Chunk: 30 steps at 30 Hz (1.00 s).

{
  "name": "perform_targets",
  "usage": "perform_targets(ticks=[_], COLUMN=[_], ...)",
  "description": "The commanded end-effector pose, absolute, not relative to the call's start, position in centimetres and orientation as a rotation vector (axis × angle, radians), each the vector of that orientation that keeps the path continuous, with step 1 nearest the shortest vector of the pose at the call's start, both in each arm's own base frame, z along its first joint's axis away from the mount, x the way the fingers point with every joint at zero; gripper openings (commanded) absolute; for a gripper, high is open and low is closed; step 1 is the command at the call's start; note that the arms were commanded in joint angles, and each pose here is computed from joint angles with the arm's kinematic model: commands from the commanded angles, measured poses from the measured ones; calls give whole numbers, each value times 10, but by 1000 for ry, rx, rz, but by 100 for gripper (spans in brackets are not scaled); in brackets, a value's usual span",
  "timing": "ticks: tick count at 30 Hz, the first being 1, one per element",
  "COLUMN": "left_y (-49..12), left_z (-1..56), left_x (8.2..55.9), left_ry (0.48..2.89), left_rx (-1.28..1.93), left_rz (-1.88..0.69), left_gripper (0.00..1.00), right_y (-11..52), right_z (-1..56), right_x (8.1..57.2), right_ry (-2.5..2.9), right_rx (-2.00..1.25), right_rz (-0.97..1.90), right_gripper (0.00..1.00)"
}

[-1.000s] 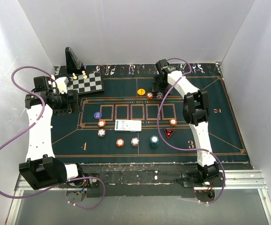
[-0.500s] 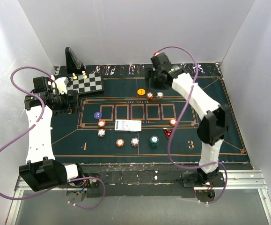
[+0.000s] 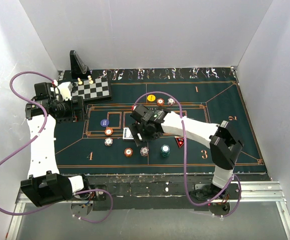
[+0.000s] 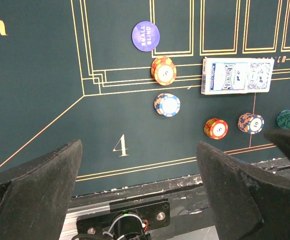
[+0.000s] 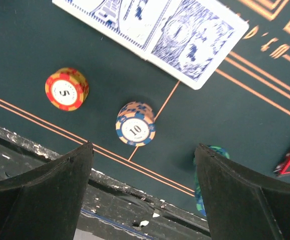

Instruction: Distribute texas hold em gaming equipment

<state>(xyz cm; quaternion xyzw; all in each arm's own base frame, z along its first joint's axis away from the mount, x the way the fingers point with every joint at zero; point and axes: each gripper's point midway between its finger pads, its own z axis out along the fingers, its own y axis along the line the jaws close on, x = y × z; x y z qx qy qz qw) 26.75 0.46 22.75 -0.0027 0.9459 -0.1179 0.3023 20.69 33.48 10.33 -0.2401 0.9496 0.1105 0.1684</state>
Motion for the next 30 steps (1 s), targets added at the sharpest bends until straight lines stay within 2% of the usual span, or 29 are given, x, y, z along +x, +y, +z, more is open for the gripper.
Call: perform_targets(ticks=[1,5,22,30], left_y=[3,4,3,4], left_z=[238,238,243,242], left_x=[266,266,268,266], left_ry=[2469,2469,2459,2461], left_rx=[-10,-13,-16,-12], left_rz=[-322,-317,-324,-310], left_gripper=[98,98,98,98], right_y=[347,350,350,350], right_z=[93,77,37,35], right_x=[190,179,184,184], right_ry=[2698,2717,2757,2762], right_rx=[-699,-741,-766,-763], right_rz=[351,311,194,193], right_gripper=[89,89,74,58])
